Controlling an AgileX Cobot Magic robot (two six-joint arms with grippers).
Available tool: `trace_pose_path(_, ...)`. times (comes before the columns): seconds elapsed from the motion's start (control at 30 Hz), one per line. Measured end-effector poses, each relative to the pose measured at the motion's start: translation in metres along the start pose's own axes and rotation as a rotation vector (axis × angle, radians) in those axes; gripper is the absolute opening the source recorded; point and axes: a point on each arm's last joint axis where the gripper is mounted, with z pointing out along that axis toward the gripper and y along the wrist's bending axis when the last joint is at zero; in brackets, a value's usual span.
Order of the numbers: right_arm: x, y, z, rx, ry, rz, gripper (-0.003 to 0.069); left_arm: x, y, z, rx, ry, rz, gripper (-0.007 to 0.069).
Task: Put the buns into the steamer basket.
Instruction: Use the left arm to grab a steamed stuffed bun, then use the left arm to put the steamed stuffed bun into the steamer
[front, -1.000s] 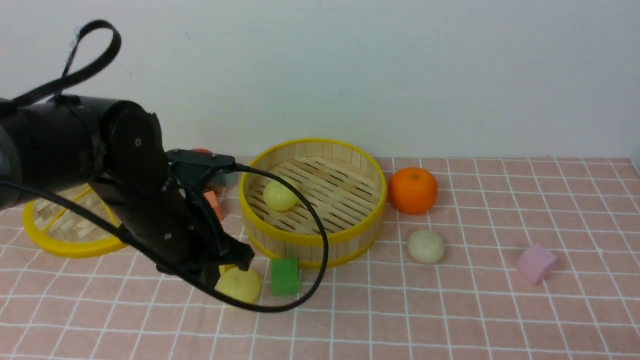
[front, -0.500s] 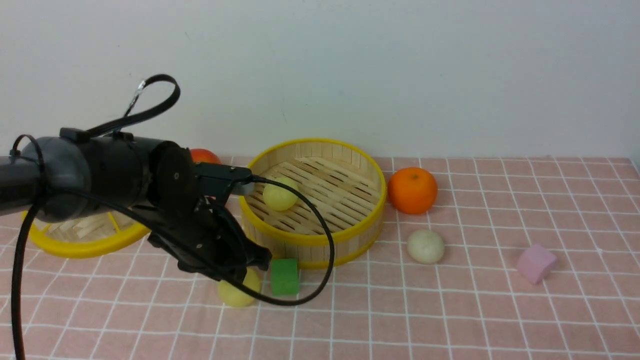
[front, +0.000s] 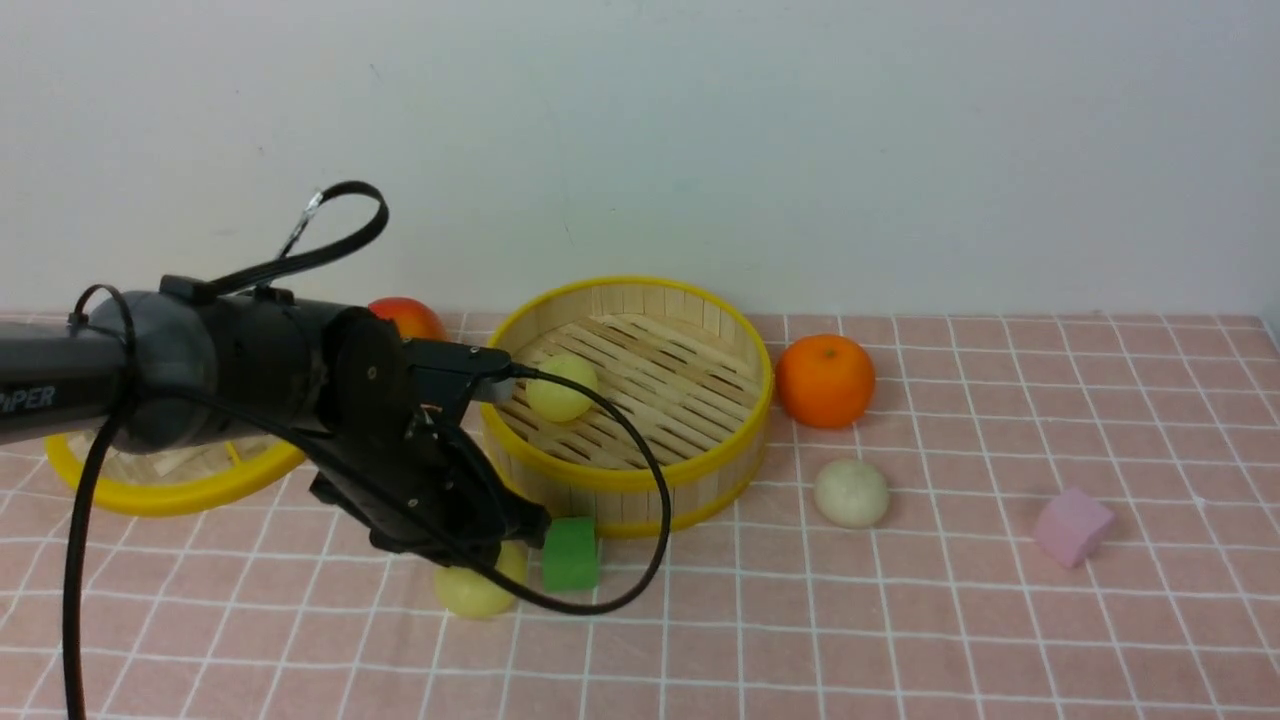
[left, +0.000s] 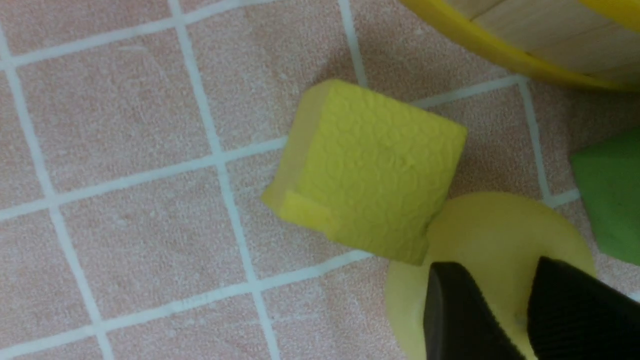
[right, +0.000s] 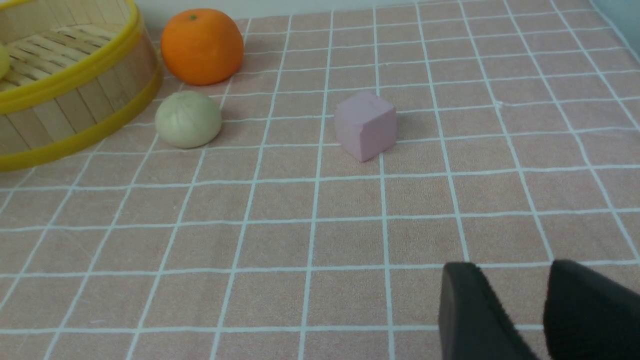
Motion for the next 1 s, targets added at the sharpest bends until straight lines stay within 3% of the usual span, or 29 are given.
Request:
trace_pose_path(0.1, 0.0, 0.0, 0.0, 0.0, 0.0, 0.0, 0.024, 0.001, 0.0, 0.0, 0.005, 0.007, -0.009, 0.0117)
trace_pose_path(0.17, 0.0, 0.0, 0.0, 0.0, 0.0, 0.0, 0.024, 0.001, -0.001, -0.001, 0.009, 0.017, -0.015, 0.0)
trace_pose_path(0.2, 0.0, 0.0, 0.0, 0.0, 0.0, 0.0, 0.024, 0.0, -0.001, -0.002, 0.01, 0.026, -0.015, -0.0013)
trace_pose_path(0.4, 0.0, 0.0, 0.0, 0.0, 0.0, 0.0, 0.024, -0.012, -0.008, -0.042, 0.037, 0.018, -0.013, -0.0013)
trace_pose_path(0.47, 0.0, 0.0, 0.0, 0.0, 0.0, 0.0, 0.024, -0.032, -0.016, -0.083, 0.078, -0.09, -0.011, -0.0013)
trace_pose_path(0.57, 0.0, 0.0, 0.0, 0.0, 0.0, 0.0, 0.024, -0.049, -0.023, -0.105, 0.119, -0.17, 0.001, -0.0013)
trace_pose_path(0.7, 0.0, 0.0, 0.0, 0.0, 0.0, 0.0, 0.024, -0.064, -0.031, -0.105, 0.187, -0.201, 0.013, -0.0013)
trace_pose_path(0.83, 0.0, 0.0, 0.0, 0.0, 0.0, 0.0, 0.024, -0.08, -0.037, -0.071, 0.251, -0.176, 0.018, -0.0013)
trace_pose_path(1.0, 0.0, 0.0, 0.0, 0.0, 0.0, 0.0, 0.024, -0.089, -0.037, -0.026, 0.261, -0.134, 0.009, -0.0013)
